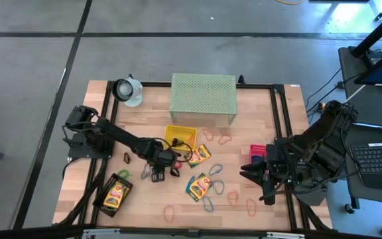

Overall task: Pick & Place Office Desk Supplies
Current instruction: Put the black rubber band into the yellow bin

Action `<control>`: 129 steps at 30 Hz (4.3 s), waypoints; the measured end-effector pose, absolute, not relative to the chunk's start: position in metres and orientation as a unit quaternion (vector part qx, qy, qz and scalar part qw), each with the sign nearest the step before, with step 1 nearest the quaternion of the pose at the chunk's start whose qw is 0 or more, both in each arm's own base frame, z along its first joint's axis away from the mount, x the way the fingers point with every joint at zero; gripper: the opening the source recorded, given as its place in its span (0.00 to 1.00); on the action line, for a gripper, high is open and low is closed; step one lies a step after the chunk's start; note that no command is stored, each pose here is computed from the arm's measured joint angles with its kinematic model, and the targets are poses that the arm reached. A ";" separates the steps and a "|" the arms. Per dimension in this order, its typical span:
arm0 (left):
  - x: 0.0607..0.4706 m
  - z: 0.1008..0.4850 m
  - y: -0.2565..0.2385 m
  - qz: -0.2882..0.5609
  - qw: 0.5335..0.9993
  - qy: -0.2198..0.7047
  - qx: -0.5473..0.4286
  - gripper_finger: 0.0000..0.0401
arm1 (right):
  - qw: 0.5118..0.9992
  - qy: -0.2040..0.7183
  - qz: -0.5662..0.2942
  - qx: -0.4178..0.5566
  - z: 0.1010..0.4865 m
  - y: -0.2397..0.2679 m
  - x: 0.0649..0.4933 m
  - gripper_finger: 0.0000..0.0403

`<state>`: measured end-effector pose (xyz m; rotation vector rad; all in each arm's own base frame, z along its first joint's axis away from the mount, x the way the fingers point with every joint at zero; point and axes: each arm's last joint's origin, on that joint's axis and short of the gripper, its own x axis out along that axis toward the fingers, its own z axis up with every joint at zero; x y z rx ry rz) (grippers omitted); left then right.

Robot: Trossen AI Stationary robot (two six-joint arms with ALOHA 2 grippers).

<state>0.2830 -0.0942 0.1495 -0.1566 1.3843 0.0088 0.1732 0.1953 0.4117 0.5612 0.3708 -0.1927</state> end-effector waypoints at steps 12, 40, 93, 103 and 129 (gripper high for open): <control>0.284 0.153 -0.095 -0.005 0.747 0.654 -0.120 0.01 | 0.940 0.183 -0.091 0.274 0.412 0.196 0.172 0.24; 0.341 0.216 0.040 0.071 0.787 0.600 -0.122 0.01 | 0.943 0.184 -0.088 0.264 0.412 0.197 0.172 0.24; 0.208 0.201 -0.076 0.422 0.546 0.606 -0.396 0.44 | 0.955 0.223 -0.058 0.185 0.406 0.202 0.158 0.24; 0.176 0.189 -0.070 0.462 0.507 0.589 -0.427 0.54 | 0.955 0.218 -0.033 0.197 0.415 0.198 0.143 0.24; 0.159 0.149 -0.064 0.465 0.492 0.582 -0.450 0.50 | 0.952 0.209 -0.034 0.219 0.420 0.193 0.139 0.24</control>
